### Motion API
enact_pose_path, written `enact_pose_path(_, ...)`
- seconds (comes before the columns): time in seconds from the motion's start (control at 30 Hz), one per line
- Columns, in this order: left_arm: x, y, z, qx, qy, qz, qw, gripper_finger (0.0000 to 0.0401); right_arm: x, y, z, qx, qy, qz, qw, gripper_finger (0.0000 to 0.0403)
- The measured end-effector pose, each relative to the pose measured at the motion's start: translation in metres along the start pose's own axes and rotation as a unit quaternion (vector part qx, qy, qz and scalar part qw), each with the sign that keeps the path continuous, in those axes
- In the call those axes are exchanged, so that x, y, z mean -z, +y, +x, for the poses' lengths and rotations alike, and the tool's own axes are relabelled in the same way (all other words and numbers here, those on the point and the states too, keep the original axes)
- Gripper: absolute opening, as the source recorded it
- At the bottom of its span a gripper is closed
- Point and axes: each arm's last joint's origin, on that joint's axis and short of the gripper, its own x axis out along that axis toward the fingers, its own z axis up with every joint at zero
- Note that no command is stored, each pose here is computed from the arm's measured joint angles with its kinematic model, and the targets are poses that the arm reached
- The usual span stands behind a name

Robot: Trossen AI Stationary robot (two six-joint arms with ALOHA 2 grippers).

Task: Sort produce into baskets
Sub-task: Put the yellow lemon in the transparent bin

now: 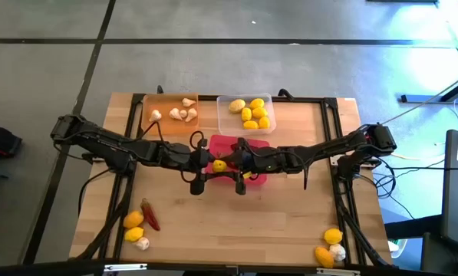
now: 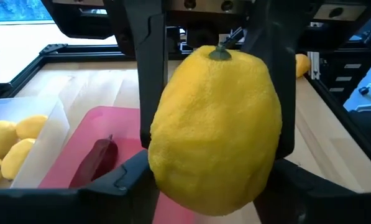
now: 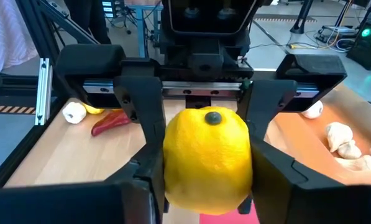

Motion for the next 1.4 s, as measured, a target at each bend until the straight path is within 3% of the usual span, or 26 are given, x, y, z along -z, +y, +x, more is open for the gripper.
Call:
enact_pose_path(0.27,0.008,0.001,0.000,-0.009,0.040,-0.015,0.999,0.0270,-0.004,-0.003,-0.008,0.022,0.009,-0.022,0.999,0.0159)
enact_pose_path(0.5,0.022,0.001,-0.001,-0.012,0.075,-0.033,0.997,0.0269,-0.009,-0.020,-0.025,0.122,0.052,-0.068,0.989,0.0166)
enact_pose_path(0.8,0.030,0.004,0.000,-0.017,0.084,-0.051,0.995,0.0267,0.008,-0.090,-0.030,0.227,0.155,-0.060,0.960,0.0167)
enact_pose_path(1.0,0.028,0.004,0.000,-0.016,0.076,-0.052,0.996,0.0267,0.027,-0.147,-0.037,0.285,0.227,-0.034,0.931,0.0167)
enact_pose_path(1.2,0.028,0.004,0.000,-0.014,0.072,-0.043,0.996,0.0267,0.051,-0.199,-0.039,0.278,0.259,0.026,0.925,0.0167)
enact_pose_path(1.4,0.028,0.004,0.000,-0.014,0.072,-0.041,0.996,0.0267,0.079,-0.232,-0.036,0.278,0.287,0.066,0.914,0.0168)
